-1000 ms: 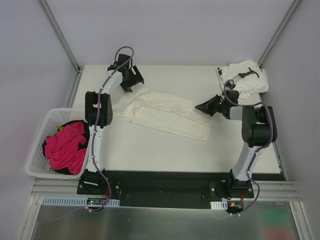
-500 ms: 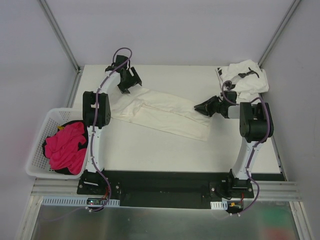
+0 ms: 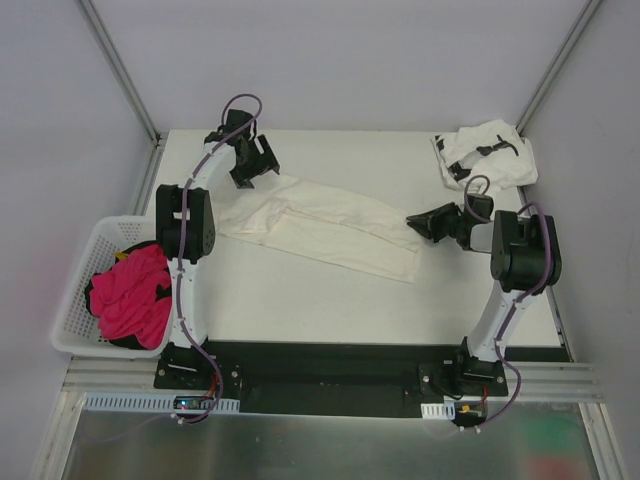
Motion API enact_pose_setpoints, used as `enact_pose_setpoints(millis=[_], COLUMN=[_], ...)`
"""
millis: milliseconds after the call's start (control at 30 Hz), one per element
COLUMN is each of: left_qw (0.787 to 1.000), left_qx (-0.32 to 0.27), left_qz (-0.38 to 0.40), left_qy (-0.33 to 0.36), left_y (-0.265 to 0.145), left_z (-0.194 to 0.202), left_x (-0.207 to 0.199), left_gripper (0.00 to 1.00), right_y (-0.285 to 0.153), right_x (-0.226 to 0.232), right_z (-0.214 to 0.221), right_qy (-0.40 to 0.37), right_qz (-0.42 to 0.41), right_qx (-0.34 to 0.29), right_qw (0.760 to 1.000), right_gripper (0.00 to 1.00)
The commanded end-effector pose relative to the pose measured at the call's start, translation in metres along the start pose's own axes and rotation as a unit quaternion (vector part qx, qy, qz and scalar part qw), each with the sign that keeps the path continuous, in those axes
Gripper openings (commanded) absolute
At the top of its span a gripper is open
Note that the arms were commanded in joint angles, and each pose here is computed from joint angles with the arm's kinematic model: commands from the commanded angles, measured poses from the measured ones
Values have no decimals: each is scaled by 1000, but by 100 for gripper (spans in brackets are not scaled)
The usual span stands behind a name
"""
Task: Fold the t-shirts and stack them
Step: Rotate the tshirt 90 degrees
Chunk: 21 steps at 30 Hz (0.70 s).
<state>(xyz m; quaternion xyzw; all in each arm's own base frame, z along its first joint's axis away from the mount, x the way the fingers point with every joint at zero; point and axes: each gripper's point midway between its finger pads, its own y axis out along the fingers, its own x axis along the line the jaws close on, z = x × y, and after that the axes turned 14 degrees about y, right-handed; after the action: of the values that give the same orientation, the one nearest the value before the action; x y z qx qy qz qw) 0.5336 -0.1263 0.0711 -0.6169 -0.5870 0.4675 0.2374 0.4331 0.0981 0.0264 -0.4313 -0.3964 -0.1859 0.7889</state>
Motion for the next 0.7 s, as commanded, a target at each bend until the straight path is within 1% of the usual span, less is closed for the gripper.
enact_pose_setpoints(millis=[0, 67, 133, 167, 233, 267, 300, 367, 400, 433, 467, 500, 533, 567, 600, 667], left_qw=[999, 999, 999, 999, 996, 994, 991, 985, 982, 982, 983, 983, 984, 983, 982, 980], left_qx=[-48, -47, -45, -48, -64, -78, -87, -116, -124, -127, -128, -137, -139, -139, -148, -148], left_qz=[-9, -9, -11, -16, -44, -52, -55, -59, -60, -62, -67, -70, -75, -92, -101, -128], left_qy=[19, 16, 17, 20, 39, 52, 87, 114, 127, 124, 113, 99, 87, 71, 53, 38], left_y=[-37, -34, -31, -32, -34, -35, -35, -36, -36, -37, -33, -35, -33, -28, -29, -19], left_z=[-27, -27, -27, -28, -36, -43, -48, -66, -73, -78, -83, -93, -96, -100, -106, -107], left_x=[3, 3, 4, 6, 16, 18, 21, 24, 28, 33, 47, 52, 59, 76, 82, 98], left_gripper=[83, 83, 83, 83, 83, 84, 83, 83, 83, 82, 82, 82, 82, 82, 82, 83], right_y=[-22, -31, -33, -32, -34, -34, -34, -34, -34, -34, -35, -39, -41, -43, -49, -54], right_x=[8, 14, 23, 26, 38, 42, 55, 60, 61, 54, 51, 56, 48, 47, 54, 48], right_z=[-1, 2, 8, 15, 24, 37, 44, 62, 65, 67, 68, 71, 74, 77, 82, 89], right_qy=[8, 0, -29, -70, -100, -133, -148, -146, -148, -142, -141, -144, -137, -135, -143, -141], right_qz=[-20, -31, -32, -26, 6, 6, -11, -29, -33, -27, -27, -37, -32, -35, -48, -46], right_qx=[-50, -58, -52, -37, -18, 8, 26, 75, 81, 81, 78, 76, 78, 80, 79, 82], right_qw=[999, 998, 998, 997, 995, 991, 989, 986, 985, 986, 987, 986, 987, 987, 985, 986], right_gripper=[23, 24, 25, 25, 25, 25, 26, 27, 27, 27, 27, 28, 28, 28, 28, 28])
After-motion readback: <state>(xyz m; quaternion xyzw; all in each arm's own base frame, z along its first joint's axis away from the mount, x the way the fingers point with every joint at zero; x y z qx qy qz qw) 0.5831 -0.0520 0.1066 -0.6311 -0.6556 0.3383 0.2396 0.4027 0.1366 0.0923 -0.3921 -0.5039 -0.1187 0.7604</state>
